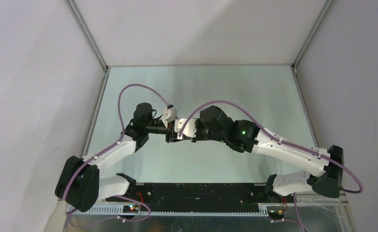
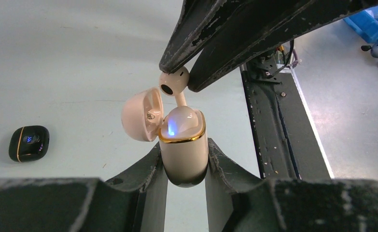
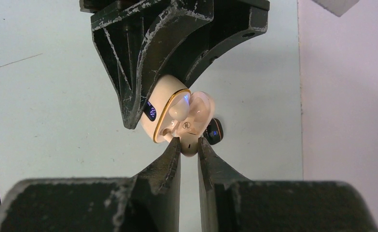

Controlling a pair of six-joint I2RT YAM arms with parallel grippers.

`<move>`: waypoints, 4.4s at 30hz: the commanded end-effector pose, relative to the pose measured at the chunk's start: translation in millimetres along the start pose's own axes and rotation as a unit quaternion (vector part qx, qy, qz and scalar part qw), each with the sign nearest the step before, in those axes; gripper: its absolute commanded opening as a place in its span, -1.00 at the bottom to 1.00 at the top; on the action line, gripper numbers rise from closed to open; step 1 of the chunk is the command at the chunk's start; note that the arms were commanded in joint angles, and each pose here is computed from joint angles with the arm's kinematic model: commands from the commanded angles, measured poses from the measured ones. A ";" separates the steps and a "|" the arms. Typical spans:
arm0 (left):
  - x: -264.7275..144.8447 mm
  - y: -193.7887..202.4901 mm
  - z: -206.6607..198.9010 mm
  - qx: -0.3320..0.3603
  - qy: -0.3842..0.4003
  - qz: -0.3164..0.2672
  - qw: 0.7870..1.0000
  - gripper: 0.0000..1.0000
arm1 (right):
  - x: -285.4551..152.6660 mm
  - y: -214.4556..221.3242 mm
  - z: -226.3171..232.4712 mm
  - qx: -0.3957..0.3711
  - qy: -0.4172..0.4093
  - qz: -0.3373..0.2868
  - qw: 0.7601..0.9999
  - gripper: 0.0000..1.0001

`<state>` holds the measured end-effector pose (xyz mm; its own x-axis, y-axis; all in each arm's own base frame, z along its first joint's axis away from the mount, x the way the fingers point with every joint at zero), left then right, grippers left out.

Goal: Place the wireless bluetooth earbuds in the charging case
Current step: Insert the left earbud into the left side groove of the charging case, then close the charging case with the earbuds.

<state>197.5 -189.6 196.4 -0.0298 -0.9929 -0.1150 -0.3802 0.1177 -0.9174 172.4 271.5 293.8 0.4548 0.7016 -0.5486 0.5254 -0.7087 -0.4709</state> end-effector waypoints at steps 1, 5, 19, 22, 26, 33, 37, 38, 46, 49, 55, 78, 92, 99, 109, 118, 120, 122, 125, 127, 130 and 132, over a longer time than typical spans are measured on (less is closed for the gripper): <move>2.9 -24.5 -7.9 0.045 0.029 -0.019 0.998 -0.77 | 3.6 -6.5 -3.2 -0.002 0.025 -0.010 1.000 -0.86; 2.8 -24.1 -8.6 0.045 0.033 -0.018 0.998 -0.77 | -0.3 -7.9 -6.4 0.002 0.038 -0.014 0.999 -0.86; 1.0 -29.9 -10.8 0.045 0.034 -0.023 0.998 -0.77 | -3.2 -11.7 4.8 0.009 -0.008 -0.042 0.999 -0.84; -0.6 -31.7 -11.8 0.047 0.033 -0.026 0.998 -0.77 | -3.0 -11.1 6.9 0.009 -0.017 -0.044 0.999 -0.84; -2.1 -32.7 -11.7 0.047 0.031 -0.029 0.998 -0.77 | -4.3 -10.3 6.4 0.008 -0.016 -0.043 0.999 -0.78; -2.3 -32.9 -11.8 0.047 0.030 -0.029 0.998 -0.77 | -12.4 -10.7 1.7 0.018 -0.016 -0.053 0.998 -0.50; -2.4 -33.8 -12.3 0.047 0.031 -0.030 0.998 -0.77 | -16.5 -11.8 0.4 0.029 -0.022 -0.067 0.997 -0.45; -2.4 -34.1 -12.2 0.046 0.030 -0.030 0.998 -0.77 | -16.5 -12.0 0.6 0.030 -0.024 -0.069 0.997 -0.45; -2.9 -35.2 -13.7 0.050 0.032 -0.031 0.998 -0.77 | -21.0 -12.9 -6.2 0.043 -0.009 -0.072 0.996 -0.07; -3.0 -34.3 -14.3 0.052 0.035 -0.030 0.998 -0.77 | -32.3 -12.0 -15.8 0.052 0.008 -0.076 0.996 0.05; -4.1 -33.8 -16.5 0.073 0.046 -0.023 0.996 -0.76 | -63.3 -1.5 -42.0 0.100 0.066 -0.098 0.988 0.15; -11.1 -17.4 -28.2 0.111 0.099 0.031 0.988 -0.66 | -34.5 -4.5 -30.0 0.132 0.043 -0.115 0.984 0.39; -12.3 -16.3 -30.2 0.115 0.103 0.035 0.987 -0.65 | -15.6 5.0 -31.4 0.142 0.062 -0.070 0.985 0.40; -11.6 -15.8 -28.8 0.113 0.104 0.035 0.988 -0.65 | -4.5 9.0 -27.5 0.148 0.059 -0.059 0.985 0.40; -11.7 -14.9 -27.6 0.117 0.097 0.036 0.988 -0.65 | 3.8 17.0 -28.0 0.153 0.070 -0.048 0.985 0.42; -12.5 -15.6 -29.4 0.124 0.095 0.033 0.987 -0.64 | 7.6 13.9 -18.2 0.140 0.033 -0.059 0.988 0.44; -12.3 -15.9 -29.3 0.123 0.095 0.033 0.987 -0.65 | 4.7 10.7 -14.7 0.133 0.017 -0.071 0.988 0.44; -12.2 -16.2 -29.2 0.122 0.094 0.033 0.987 -0.65 | 1.6 7.1 -10.6 0.124 -0.002 -0.086 0.988 0.44; -12.1 -16.0 -28.6 0.123 0.092 0.033 0.988 -0.65 | -5.5 0.7 -3.5 0.116 -0.038 -0.119 0.985 0.44; -11.6 -16.0 -27.1 0.121 0.090 0.033 0.988 -0.65 | -13.5 -2.9 -0.9 0.111 -0.056 -0.141 0.982 0.44; -11.1 -15.4 -25.8 0.117 0.088 0.033 0.989 -0.65 | -24.9 -5.3 -2.5 0.114 -0.060 -0.160 0.979 0.43; -10.6 -16.0 -24.5 0.116 0.085 0.032 0.989 -0.66 | -26.6 -2.0 -8.4 0.124 -0.042 -0.154 0.979 0.43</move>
<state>175.6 -178.6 208.1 -0.2218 -0.9638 -0.1477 -0.2046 0.1941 -0.9594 173.3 260.5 297.7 0.2785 0.8410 -0.4638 0.4112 -0.5408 -0.7338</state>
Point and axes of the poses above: each gripper's point midway between its finger pads, its own x axis out along the fingers, its own z axis along the line the jaws close on, y = z × x, the point moved 8 cm from there along -x, back along the fingers, and after that the axes turned 14 degrees about -x, right-handed, at the moved point
